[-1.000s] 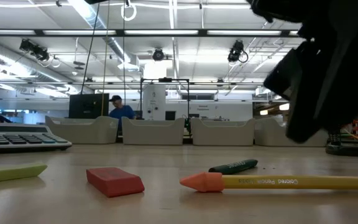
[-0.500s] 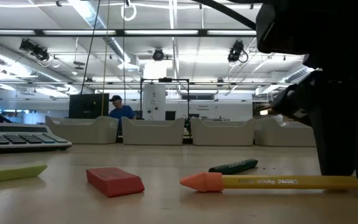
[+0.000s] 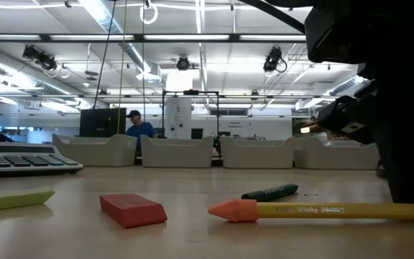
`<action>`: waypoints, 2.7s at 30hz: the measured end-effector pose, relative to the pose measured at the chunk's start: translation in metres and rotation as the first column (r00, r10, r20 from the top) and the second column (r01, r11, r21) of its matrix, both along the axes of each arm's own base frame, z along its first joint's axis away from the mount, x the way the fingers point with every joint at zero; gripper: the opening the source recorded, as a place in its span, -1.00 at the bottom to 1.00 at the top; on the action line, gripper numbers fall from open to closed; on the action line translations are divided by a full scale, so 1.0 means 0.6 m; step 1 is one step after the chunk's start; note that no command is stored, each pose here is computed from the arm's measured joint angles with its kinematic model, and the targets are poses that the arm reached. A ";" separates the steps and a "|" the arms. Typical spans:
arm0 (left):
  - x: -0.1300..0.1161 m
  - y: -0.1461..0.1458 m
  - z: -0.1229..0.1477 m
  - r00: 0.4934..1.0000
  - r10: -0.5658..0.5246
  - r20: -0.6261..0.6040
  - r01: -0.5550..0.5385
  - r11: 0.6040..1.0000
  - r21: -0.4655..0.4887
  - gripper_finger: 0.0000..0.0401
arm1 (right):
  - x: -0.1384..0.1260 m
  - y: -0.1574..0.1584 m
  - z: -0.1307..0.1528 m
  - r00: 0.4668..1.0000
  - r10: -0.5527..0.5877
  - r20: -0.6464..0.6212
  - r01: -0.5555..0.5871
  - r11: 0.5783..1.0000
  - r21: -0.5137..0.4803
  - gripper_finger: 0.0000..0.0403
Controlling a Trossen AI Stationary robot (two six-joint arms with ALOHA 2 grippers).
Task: Sort crayons/erasers/pens/pencils in bins
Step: Put the yellow pencil into the gray bin
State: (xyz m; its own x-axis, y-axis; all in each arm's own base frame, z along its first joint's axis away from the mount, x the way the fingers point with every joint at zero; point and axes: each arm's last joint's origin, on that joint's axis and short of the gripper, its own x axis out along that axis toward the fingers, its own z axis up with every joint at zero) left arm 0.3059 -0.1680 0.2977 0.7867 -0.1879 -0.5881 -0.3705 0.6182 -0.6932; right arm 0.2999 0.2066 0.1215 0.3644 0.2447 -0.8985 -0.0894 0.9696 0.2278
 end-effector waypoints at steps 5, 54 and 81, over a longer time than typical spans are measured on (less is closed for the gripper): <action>0.000 0.000 0.000 1.000 0.025 -0.009 -0.025 0.999 -0.034 -0.91 | -0.001 0.000 -0.001 1.000 0.003 -0.007 -0.003 1.000 0.000 -0.76; -0.101 0.262 0.156 0.974 0.044 0.224 -0.143 0.882 0.449 -0.87 | -0.031 -0.440 0.283 0.803 -0.588 0.097 0.594 0.804 -0.041 -0.80; -0.140 0.367 0.159 0.944 0.285 0.165 -0.327 0.766 0.554 -0.87 | -0.014 -0.769 0.216 0.829 -0.559 -0.021 0.530 0.797 -0.290 -0.80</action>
